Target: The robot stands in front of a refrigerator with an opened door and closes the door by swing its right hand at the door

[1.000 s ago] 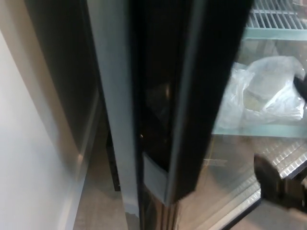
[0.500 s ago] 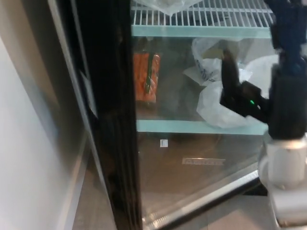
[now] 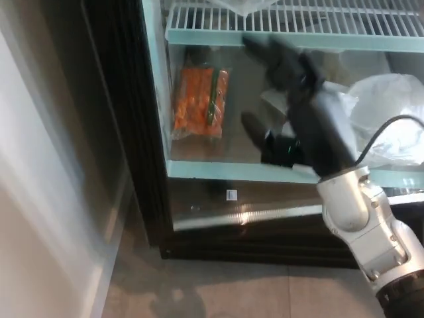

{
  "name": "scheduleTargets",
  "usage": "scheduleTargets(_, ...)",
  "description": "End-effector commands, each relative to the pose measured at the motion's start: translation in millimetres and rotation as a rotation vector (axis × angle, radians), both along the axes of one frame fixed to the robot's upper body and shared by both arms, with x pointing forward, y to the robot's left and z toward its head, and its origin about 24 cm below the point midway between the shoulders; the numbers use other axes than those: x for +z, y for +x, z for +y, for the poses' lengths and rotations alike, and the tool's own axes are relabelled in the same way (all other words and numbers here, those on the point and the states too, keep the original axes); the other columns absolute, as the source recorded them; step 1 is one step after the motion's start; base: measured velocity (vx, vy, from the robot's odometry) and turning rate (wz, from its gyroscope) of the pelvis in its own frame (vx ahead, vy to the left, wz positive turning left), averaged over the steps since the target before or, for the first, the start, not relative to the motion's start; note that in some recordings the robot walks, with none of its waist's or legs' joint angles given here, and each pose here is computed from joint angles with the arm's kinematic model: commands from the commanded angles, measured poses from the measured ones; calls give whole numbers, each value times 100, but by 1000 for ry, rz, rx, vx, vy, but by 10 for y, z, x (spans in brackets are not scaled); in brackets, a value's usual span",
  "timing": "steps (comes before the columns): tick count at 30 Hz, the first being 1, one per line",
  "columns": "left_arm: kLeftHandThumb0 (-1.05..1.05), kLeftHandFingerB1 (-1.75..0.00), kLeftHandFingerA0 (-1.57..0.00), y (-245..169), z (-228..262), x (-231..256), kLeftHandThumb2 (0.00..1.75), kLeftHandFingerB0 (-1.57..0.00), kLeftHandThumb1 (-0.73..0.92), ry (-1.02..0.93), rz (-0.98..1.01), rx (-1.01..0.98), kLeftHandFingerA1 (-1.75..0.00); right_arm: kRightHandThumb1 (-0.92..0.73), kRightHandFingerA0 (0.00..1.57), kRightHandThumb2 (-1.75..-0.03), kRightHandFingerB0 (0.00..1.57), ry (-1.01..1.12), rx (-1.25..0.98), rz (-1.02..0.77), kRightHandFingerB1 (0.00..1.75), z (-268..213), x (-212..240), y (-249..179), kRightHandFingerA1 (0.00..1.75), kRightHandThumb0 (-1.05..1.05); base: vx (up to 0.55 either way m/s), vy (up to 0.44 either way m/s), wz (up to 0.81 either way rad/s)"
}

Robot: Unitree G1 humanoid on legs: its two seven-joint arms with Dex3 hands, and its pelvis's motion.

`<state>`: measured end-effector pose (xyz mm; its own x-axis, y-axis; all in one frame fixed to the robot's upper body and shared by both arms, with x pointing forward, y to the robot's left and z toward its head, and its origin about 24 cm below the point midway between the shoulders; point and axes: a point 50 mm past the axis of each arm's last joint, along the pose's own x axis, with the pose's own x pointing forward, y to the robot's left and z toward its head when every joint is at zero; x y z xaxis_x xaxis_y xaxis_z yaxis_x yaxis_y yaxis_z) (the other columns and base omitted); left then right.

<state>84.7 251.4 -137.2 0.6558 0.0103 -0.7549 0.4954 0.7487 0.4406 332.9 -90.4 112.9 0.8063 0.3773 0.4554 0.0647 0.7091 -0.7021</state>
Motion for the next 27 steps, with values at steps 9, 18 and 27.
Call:
scheduleTargets(9, -48, -38, -53, -67, 88, 28, 62, -49, 74, 50, -23, -21, -40, -74, 25, -63, 27, -543, -132, 291, 31, -469, -881, 9, 31, -48, 0, 0, 0)
scheduleTargets(18, -47, -38, -56, -50, 68, 26, 62, -49, 73, 28, -33, -2, -41, -72, 29, -62, 31, -578, -67, 470, 32, -675, -1419, -525, 32, -46, 0, 0, 0)
scheduleTargets(27, -46, -38, -57, 88, 120, 73, 62, -50, 73, 33, -64, 11, -40, -74, 32, -62, 34, -353, -239, 836, 32, -1198, -2071, -1517, 34, -46, 0, 0, 0)
